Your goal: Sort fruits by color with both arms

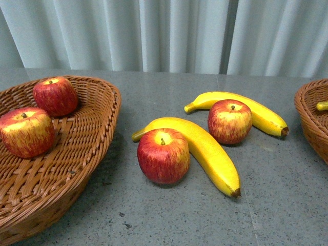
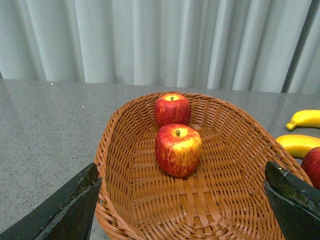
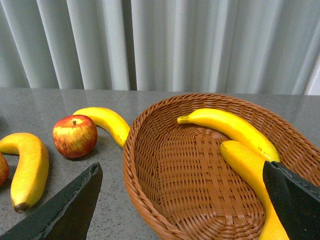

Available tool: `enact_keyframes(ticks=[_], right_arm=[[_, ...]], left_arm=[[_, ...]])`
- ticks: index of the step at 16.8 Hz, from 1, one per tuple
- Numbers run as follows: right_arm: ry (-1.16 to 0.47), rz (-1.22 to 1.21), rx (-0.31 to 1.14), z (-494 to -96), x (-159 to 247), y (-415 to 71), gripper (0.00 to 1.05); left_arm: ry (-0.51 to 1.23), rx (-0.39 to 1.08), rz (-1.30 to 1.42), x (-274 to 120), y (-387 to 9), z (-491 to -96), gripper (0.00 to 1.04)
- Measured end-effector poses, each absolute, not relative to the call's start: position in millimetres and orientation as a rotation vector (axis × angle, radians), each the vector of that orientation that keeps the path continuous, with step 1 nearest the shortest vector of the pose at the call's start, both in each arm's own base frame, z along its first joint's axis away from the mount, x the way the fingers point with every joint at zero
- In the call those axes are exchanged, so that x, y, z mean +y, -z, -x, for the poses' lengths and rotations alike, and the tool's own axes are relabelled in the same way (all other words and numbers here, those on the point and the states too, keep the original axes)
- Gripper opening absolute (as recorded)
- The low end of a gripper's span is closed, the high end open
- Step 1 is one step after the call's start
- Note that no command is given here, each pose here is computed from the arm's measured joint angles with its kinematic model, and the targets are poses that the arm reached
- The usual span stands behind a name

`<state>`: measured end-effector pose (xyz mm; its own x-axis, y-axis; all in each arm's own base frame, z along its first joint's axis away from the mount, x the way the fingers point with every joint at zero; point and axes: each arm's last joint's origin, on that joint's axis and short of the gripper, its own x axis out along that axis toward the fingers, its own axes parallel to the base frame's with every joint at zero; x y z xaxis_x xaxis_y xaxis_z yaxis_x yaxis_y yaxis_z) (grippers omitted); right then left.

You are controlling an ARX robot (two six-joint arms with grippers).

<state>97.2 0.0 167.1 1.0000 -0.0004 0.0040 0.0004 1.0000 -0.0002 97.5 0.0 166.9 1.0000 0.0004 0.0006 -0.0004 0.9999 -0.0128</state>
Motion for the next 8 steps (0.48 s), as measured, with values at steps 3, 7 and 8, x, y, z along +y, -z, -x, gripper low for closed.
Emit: enact_keyframes(ticks=[3,7,8], right_arm=[[0.000,0.000,-0.004,-97.2,0.0,-167.1,0.98],[0.000,0.000,-0.004,-97.2,0.0,-167.1,0.98],[0.000,0.001,-0.004,-97.2,0.0,-167.1,0.98]], left_arm=[[0.000,-0.001,0.013,0.0,-166.9,-97.5,0.98],[0.000,-0.001,0.013,0.0,-166.9,-97.5,0.98],[0.000,-0.001,0.013,0.0,-166.9,-97.5,0.98]])
